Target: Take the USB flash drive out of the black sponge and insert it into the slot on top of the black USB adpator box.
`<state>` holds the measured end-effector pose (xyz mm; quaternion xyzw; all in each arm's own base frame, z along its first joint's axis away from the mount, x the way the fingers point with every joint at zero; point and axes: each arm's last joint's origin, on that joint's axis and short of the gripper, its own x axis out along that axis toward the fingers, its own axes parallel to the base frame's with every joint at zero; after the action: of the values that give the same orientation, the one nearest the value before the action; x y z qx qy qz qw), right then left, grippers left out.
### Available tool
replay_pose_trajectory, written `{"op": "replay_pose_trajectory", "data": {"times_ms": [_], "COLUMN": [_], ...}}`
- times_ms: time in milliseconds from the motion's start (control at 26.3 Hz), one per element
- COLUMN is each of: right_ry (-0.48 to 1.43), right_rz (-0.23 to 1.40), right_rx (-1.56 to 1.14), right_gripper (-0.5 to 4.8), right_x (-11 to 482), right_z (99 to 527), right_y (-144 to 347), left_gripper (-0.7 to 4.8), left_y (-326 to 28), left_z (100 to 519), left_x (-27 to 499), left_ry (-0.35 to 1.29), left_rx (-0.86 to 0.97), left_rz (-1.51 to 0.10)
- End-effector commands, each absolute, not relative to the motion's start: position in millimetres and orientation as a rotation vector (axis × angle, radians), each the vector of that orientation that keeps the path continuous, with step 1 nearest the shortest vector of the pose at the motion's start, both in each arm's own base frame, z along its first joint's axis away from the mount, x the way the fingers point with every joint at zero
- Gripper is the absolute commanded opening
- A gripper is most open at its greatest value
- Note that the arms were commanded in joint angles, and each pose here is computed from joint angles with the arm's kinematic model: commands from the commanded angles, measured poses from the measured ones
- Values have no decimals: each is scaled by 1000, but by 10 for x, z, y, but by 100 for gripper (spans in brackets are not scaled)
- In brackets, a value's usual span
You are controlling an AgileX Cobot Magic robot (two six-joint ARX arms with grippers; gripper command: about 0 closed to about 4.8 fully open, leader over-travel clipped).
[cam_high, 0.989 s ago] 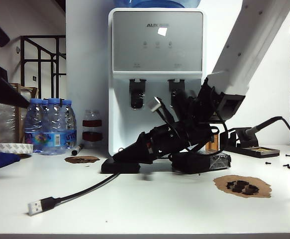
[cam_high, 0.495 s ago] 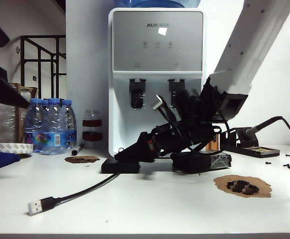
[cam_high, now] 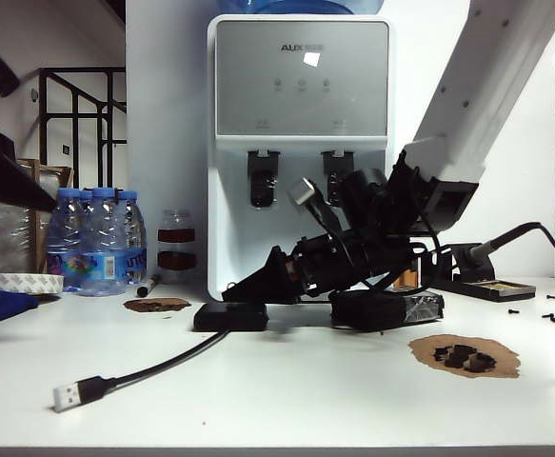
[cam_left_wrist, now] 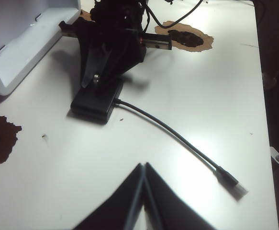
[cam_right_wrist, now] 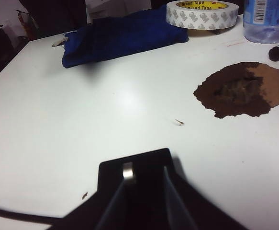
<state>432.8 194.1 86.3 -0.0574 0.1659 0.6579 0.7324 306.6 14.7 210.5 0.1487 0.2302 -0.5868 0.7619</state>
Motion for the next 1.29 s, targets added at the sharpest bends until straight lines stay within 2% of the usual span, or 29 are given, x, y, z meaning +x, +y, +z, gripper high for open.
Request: {"op": "replay_pose_trajectory", "data": {"times_ms": [38,76,114,228,533,685,875,913,989,1141,1293], "right_ry": [360,354,345,303,243,169,153,151,136,109,117], "right_rz": [1440,1440,1439,1437,1412,1391,1239,1210,1174,1107,946], "right_rx": [-117,-119,-122,-138,-130,-148,-195,-201,-213,-229,-207], "right_gripper": [134,149,187,218,220,218,145,115,0,-4,-5], "right_x": [4329,4329,4329,4325,4309,4229,4060,4027,3955,3798,3677], "right_z": [972,998,1039,1225,1658,2082,2301,2318,2353,2487,2637], "right_y": [1920,1920,1920,1918,1851,1815,1693,1675,1630,1549,1360], "left_gripper": [-4,-4,-4,-4,-4,-4,-4,-4,-4,-4,-4], "left_y": [144,144,144,144,156,210,283,292,308,344,431], "left_z": [2111,2111,2111,2110,2116,2142,2211,2223,2252,2329,2466], "left_x": [3074,3074,3075,3074,3092,3186,3349,3377,3430,3546,3695], "left_ry": [488,487,487,488,476,493,527,532,532,515,446], "left_rx": [325,326,326,326,335,271,171,163,151,119,108], "left_rz": [-1278,-1278,-1277,-1277,-1266,-1175,-996,-961,-892,-722,-375]}}
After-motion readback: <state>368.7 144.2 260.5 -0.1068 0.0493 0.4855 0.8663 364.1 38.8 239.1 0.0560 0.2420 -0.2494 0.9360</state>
